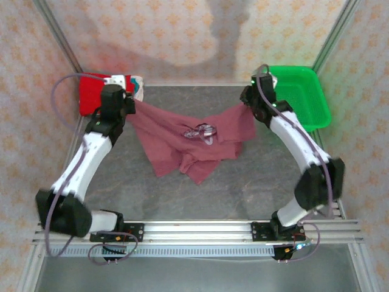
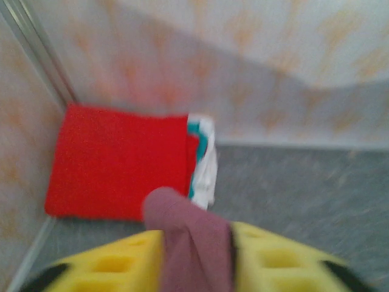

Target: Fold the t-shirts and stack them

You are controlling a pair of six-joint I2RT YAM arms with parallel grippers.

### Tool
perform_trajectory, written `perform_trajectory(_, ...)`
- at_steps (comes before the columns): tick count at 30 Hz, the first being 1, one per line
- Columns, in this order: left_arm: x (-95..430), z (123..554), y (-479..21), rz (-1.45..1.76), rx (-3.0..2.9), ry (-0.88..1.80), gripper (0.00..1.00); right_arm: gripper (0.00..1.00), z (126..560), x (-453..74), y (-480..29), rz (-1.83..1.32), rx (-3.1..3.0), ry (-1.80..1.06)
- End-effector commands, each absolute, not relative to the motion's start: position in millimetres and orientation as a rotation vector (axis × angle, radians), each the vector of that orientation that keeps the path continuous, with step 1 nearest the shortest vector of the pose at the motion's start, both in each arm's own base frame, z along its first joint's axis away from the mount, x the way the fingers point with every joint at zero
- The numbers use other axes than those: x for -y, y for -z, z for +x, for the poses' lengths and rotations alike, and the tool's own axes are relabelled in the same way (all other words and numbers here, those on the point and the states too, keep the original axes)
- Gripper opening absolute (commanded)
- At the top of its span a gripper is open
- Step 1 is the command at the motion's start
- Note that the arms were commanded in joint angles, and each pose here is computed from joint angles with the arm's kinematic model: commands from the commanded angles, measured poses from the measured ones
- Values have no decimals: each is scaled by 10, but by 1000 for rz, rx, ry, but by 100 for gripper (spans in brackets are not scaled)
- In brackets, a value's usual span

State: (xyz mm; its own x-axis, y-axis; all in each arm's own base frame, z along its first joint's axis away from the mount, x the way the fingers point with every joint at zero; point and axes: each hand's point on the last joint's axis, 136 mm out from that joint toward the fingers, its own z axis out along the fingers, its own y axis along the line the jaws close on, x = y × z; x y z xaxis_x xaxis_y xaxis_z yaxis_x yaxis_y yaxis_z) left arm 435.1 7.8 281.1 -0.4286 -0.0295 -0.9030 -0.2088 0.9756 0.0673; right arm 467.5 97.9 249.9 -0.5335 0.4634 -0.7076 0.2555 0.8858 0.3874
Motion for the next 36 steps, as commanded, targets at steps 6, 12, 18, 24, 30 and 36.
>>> perform_trajectory(6, 8, 4007, -2339, -355, -2102, -1, 85, 65, 4461, -1131, -2532, 420, -2182, -440)
perform_trajectory(12, 278, 3372, -1414, -421, -2384, 172, 77, 65, 3997, -979, -1703, 433, -2379, -357)
perform_trajectory(18, 581, 3324, -964, -368, -2506, 234, 64, 65, 4203, -786, -1208, 605, -2439, -416)
perform_trajectory(24, 681, 3369, -692, -330, -2594, 201, 63, 65, 4403, -802, -760, 662, -2558, -378)
perform_trajectory(30, 657, 3395, -651, -338, -2587, 181, 62, 63, 4442, -785, -436, 723, -2601, -361)
perform_trajectory(36, 697, 3385, -598, -334, -2597, 210, 59, 58, 4468, -822, -236, 739, -2604, -399)
